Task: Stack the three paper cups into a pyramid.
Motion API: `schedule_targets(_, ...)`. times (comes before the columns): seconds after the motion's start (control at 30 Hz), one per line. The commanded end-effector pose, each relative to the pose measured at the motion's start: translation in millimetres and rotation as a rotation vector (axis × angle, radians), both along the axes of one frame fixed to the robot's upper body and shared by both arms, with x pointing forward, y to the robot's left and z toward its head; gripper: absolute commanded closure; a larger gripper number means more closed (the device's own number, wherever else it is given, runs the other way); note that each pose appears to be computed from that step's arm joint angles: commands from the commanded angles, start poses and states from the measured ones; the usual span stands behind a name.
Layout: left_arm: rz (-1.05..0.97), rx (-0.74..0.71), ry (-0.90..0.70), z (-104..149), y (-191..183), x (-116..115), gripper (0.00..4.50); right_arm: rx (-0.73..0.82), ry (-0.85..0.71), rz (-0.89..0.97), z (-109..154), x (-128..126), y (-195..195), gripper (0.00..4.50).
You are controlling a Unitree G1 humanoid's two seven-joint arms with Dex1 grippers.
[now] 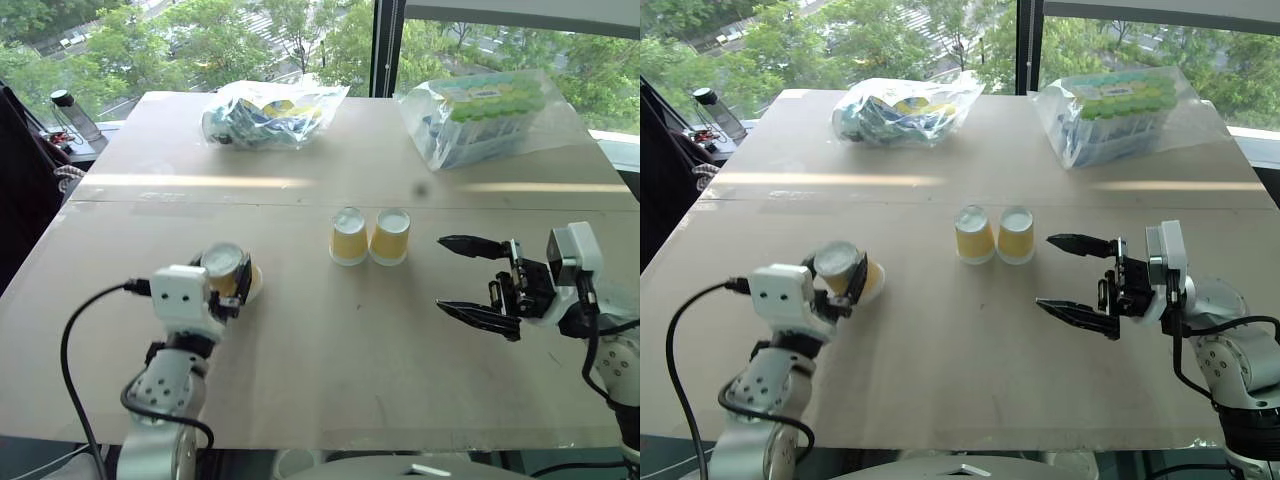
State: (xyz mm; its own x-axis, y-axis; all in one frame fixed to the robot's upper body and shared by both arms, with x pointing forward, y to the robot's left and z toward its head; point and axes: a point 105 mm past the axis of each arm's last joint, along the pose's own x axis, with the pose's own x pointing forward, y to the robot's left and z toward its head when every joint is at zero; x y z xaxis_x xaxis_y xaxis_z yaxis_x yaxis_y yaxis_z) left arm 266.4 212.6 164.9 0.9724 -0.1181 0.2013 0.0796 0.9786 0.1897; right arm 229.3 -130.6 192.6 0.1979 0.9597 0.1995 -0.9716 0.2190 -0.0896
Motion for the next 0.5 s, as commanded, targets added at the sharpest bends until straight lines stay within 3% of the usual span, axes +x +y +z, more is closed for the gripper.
schedule_targets(0.03, -0.112, 0.001, -0.034, 26, -5, 13, 1.12, 0.028, -0.048, -0.048, 14, -4, -8, 0.00)
schedule_targets(0.2, -0.338, -0.030, -0.060, 74, -22, 44, 1.12, 0.055, -0.057, -0.138, 16, -4, -18, 0.00)
schedule_targets(0.3, -0.648, -0.038, -0.065, 114, -62, 59, 1.12, 0.092, -0.064, -0.225, 16, -6, -25, 0.00)
schedule_targets(0.5, -0.966, -0.017, 0.017, 132, -107, 72, 1.12, 0.120, -0.075, -0.318, 16, -13, -29, 0.00)
